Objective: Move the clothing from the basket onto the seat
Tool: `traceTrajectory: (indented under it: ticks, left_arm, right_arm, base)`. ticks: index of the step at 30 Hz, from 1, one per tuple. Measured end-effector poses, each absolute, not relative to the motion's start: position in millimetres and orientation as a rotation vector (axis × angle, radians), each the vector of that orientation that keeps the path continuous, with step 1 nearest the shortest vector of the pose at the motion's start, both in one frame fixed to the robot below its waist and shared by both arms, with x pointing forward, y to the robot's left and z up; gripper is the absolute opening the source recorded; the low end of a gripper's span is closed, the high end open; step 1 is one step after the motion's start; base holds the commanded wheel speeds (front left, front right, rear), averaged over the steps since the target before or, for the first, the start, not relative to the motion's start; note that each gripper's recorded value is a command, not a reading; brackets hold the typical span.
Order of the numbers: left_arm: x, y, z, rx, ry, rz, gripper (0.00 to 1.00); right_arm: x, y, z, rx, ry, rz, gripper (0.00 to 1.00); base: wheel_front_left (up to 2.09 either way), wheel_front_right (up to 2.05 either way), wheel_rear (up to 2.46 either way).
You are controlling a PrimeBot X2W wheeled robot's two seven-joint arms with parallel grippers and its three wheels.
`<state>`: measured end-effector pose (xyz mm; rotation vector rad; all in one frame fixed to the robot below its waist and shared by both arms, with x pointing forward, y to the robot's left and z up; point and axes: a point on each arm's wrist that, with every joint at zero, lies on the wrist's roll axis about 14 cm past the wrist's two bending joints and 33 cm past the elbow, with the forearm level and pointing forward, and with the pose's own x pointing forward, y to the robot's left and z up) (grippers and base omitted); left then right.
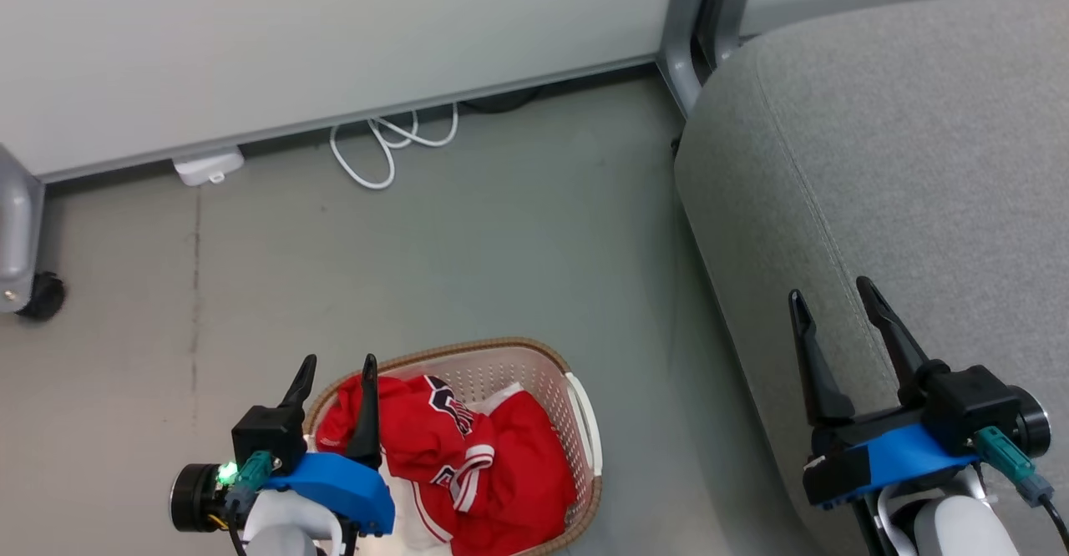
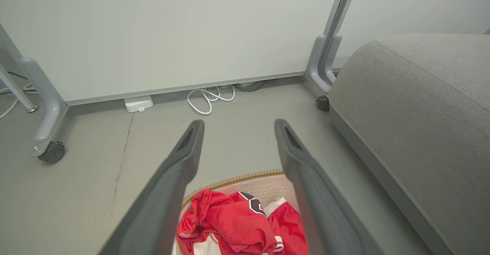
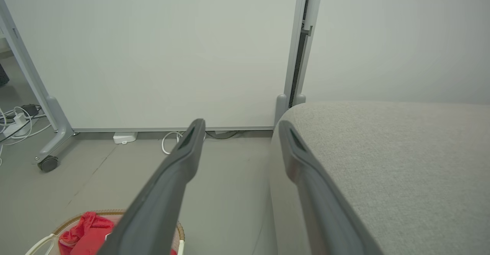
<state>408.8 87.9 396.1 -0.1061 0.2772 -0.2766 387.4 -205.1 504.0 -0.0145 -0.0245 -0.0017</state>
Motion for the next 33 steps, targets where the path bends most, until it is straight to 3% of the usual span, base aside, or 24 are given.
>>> traceTrajectory:
  ticks: [15, 33]
  left_arm:
    - [407, 75, 253, -0.221, 0.739, -0.206, 1.0]
    - [410, 77, 165, -0.264, 0.967, -0.02, 1.0]
  right_arm:
    - [416, -228, 441, -0.021, 0.117, -0.057, 1.0]
    - [430, -235, 390, -0.04, 0.228, -0.065, 1.0]
  base:
    - [0.0, 0.0, 0.0]
    - [0.0, 0.0, 0.0]
